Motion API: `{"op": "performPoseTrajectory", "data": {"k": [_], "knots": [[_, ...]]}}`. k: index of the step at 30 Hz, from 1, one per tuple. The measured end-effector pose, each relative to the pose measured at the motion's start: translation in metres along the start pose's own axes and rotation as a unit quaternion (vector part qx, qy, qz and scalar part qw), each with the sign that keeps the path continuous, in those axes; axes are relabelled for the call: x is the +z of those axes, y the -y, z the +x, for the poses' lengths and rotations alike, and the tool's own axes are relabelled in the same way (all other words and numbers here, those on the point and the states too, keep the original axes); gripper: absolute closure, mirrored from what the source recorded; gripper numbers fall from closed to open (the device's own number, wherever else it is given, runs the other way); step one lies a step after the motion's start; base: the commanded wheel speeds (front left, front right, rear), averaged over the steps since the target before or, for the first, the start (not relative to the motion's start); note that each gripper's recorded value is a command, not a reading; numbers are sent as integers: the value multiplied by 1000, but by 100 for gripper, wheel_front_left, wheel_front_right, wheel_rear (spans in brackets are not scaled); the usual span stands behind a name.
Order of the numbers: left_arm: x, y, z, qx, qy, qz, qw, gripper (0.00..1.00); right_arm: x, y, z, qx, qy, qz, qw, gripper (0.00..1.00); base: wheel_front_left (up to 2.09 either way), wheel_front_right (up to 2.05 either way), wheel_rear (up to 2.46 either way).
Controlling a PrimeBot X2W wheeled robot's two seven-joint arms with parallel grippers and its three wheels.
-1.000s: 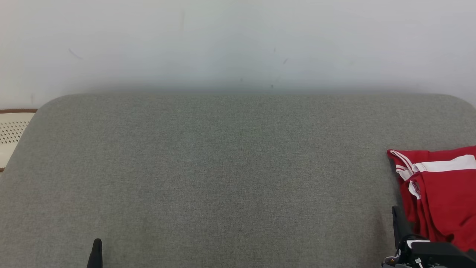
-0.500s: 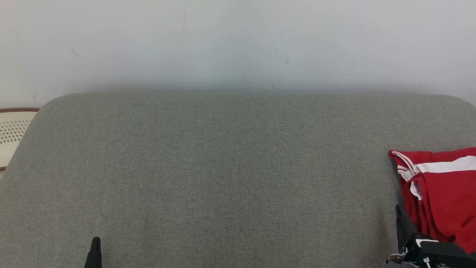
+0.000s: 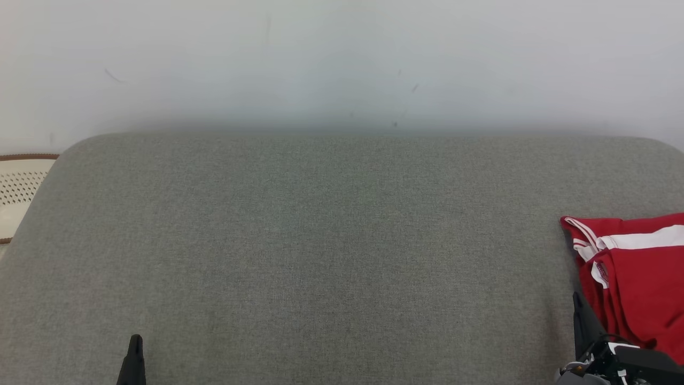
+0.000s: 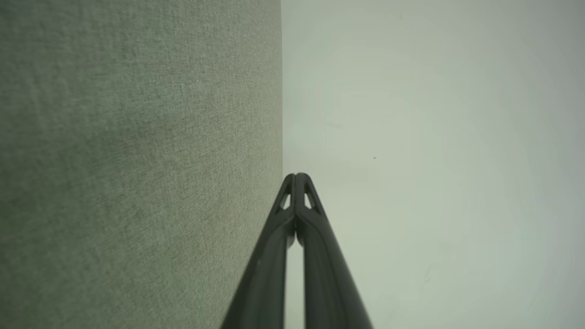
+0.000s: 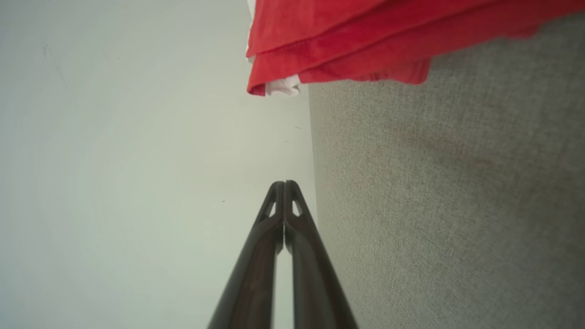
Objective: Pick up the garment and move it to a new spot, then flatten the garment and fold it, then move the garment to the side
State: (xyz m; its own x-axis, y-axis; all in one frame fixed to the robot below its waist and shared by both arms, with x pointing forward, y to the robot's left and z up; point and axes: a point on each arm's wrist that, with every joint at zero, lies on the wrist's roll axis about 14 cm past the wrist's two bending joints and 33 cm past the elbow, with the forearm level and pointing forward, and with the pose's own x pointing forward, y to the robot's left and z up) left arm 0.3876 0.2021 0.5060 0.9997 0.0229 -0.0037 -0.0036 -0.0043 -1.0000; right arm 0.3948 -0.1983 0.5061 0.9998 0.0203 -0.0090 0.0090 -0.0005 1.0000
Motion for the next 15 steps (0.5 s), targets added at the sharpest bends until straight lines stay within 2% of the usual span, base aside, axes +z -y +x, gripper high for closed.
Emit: {"op": "performPoseTrajectory", "data": {"k": [15], "knots": [[0,0,0,0,0,0,1000,100,0,-1,0,1,-1,1,1000,100,0,0,0]]}}
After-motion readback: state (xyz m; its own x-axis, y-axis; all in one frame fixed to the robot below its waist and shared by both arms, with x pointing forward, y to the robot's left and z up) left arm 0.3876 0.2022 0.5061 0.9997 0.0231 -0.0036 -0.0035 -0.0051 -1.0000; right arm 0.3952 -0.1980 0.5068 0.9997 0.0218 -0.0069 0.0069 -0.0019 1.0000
